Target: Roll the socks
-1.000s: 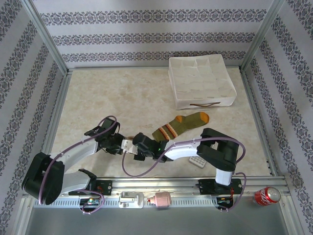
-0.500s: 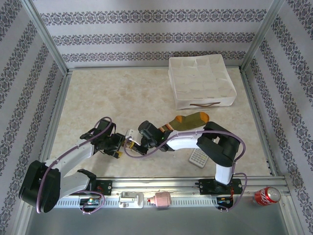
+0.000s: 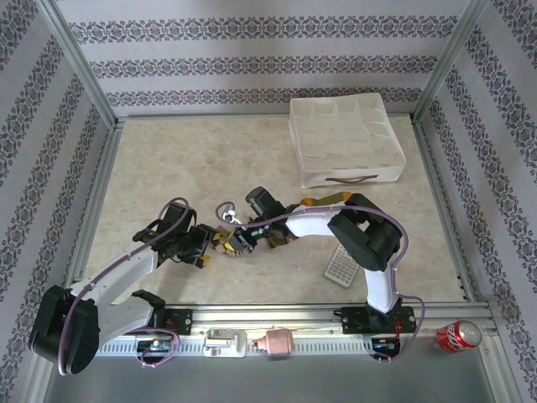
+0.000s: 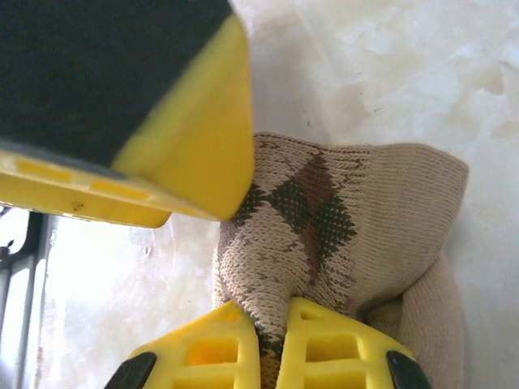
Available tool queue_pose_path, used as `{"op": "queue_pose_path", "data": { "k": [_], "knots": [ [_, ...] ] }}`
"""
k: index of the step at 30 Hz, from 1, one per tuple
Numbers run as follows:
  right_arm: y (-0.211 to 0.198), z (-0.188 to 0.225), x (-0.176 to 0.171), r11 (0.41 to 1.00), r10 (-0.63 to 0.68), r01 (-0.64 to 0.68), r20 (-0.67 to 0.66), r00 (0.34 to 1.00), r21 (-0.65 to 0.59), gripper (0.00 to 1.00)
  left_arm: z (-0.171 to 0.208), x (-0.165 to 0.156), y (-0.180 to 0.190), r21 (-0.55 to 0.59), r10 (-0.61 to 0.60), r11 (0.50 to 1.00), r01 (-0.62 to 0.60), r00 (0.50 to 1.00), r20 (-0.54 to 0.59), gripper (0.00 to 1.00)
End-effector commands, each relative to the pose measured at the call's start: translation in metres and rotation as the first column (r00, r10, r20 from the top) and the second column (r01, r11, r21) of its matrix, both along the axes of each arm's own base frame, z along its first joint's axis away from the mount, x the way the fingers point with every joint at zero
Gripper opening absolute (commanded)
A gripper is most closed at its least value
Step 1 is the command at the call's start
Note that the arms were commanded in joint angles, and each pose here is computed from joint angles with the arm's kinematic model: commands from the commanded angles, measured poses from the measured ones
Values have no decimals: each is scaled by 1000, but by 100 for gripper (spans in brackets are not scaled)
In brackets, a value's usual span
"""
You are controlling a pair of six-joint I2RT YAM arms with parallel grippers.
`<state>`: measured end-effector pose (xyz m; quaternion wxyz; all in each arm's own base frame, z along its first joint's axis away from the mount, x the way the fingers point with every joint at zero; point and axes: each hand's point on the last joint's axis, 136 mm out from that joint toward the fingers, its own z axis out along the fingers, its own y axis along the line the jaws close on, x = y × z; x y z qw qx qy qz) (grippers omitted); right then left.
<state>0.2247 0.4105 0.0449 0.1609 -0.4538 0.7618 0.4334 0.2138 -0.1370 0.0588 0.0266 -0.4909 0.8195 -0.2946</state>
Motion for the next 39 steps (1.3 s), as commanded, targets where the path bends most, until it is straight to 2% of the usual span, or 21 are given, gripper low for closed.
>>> {"op": "queue_pose_path", "data": {
  "k": [1,7,19,28,33,35,37,39],
  "knots": [
    [-50,-75,-27,960,-115,39,-261,958,-278,0,11,13,1,6,-3,1000,2,998,70,65],
    [-56,-86,-17,943,-196,61,-396,897,-328,0,11,22,-4,-2,-11,1000,11,993,116,63],
    [-64,-97,1,923,-309,124,-506,806,-365,0,-4,32,-14,16,-32,999,30,991,132,57],
    [-66,-107,7,898,-364,132,-537,761,-420,0,-29,21,-14,84,-56,995,53,998,40,57],
    [-64,-100,9,901,-349,138,-502,791,-410,0,-43,24,-14,105,-62,993,60,998,19,55],
    [-61,-87,14,912,-323,152,-440,838,-380,7,-53,19,-13,124,-73,989,77,997,-37,49],
    [-53,-61,19,941,-274,180,-332,903,-286,23,-60,1,-6,166,-70,981,96,985,-157,41],
    [-48,-34,21,963,-226,188,-197,954,-195,34,-61,-11,1,201,-80,971,129,969,-234,37]
  ]
}}
